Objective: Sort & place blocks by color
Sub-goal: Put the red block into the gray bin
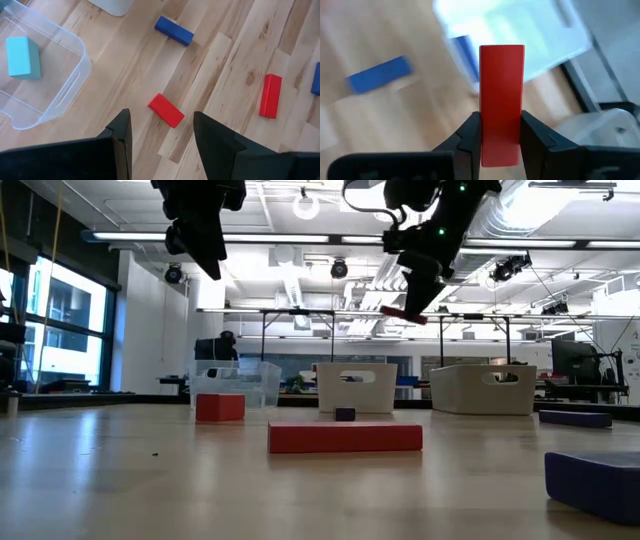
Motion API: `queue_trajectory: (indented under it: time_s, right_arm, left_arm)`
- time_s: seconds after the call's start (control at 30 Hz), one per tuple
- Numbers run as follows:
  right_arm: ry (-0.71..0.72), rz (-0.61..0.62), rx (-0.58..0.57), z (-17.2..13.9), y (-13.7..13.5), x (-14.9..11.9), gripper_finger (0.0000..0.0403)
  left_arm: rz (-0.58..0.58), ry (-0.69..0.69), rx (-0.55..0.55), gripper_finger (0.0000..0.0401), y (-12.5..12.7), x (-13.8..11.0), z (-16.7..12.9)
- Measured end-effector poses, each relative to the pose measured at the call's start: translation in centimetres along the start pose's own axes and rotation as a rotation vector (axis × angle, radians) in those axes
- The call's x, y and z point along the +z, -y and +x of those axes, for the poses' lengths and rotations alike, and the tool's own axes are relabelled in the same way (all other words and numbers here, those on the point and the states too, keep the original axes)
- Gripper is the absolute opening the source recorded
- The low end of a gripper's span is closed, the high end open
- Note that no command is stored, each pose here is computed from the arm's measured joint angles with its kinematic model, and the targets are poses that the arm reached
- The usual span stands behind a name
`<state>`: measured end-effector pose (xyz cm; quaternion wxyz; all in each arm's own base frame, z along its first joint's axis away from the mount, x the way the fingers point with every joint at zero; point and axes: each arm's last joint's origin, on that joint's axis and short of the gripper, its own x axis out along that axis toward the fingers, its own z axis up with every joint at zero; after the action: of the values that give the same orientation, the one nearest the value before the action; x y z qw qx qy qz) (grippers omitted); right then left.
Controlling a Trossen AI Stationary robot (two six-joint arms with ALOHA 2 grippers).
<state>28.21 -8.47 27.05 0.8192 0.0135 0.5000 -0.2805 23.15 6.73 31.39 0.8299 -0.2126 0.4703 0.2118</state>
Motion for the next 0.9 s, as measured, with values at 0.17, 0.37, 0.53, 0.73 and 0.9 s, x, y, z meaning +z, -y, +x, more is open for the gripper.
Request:
queue_trajectory:
  time_s: [0.17,0.37,0.53,0.73,0.9]
  right_arm:
    - [0.008,0.079,-0.08,-0.7,3.3,-0.2,0.0076]
    - [-0.038,0.173,-0.192,-0.5,6.7,-0.8,0.0076]
    - [-0.083,0.309,-0.244,0.0,9.3,-1.6,0.0076]
    - [-0.171,0.453,-0.271,0.4,11.7,-2.9,0.0076]
    - [-0.207,0.54,-0.256,0.7,13.0,-3.6,0.0076]
  left_arm:
    - [-0.002,0.0,0.0,0.0131,0.0,0.0,0.0]
    - [-0.002,0.001,0.0,0.0131,0.0,0.0,0.0]
    - [-0.002,0.002,-0.001,0.0131,0.0,0.0,0.0]
    - [-0.003,0.012,0.016,0.0131,0.0,0.1,0.0]
    - [-0.007,0.015,0.024,0.0131,-0.2,0.1,0.0]
